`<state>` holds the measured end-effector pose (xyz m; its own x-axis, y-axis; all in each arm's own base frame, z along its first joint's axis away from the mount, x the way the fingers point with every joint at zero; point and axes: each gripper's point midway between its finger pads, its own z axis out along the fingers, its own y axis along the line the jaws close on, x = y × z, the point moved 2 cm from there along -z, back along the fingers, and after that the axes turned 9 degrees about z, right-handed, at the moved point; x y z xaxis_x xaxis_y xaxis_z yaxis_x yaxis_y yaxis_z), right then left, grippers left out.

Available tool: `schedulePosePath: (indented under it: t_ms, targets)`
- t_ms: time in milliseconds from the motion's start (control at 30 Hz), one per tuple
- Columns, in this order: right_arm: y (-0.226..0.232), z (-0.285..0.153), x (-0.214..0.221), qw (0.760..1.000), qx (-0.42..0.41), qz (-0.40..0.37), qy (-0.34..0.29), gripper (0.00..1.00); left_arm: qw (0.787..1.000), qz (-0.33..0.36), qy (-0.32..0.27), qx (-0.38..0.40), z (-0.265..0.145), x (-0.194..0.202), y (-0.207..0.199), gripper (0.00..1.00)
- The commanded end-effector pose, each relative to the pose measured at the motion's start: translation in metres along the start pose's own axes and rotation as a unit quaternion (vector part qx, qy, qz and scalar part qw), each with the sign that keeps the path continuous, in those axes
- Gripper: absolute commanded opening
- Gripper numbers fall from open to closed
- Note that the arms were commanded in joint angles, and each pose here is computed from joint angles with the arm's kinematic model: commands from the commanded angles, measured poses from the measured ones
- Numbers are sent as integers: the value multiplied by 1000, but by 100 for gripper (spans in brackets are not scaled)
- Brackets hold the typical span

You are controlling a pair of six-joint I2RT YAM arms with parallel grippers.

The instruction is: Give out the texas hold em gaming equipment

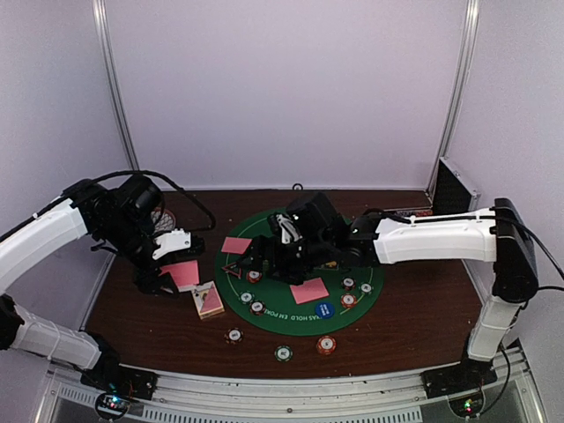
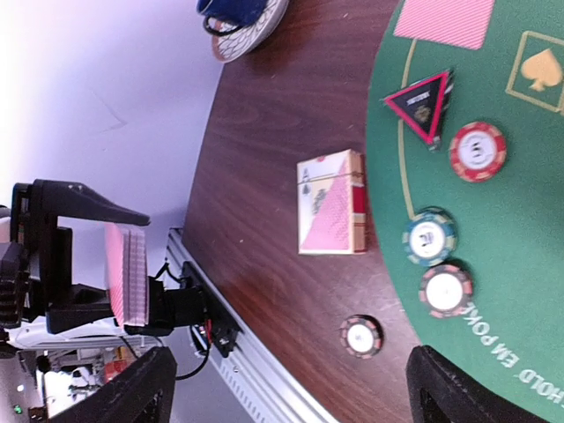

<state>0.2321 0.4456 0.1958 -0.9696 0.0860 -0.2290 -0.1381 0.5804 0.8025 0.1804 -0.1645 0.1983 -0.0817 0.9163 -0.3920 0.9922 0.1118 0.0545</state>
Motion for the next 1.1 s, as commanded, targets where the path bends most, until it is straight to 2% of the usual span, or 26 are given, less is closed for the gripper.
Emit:
schedulePosePath:
  t_ms: [0,267,1067]
  targets:
    - [51,19,7,994,-106,21,28,94,1000,11,-17,-19,2,-7,11,0]
    - [76,47,22,982,-170,35,69,94,999,13,-21,-24,6,-7,12,0]
    - [96,92,42,954,-236,49,180,90,999,12,-31,-27,2,-11,13,0]
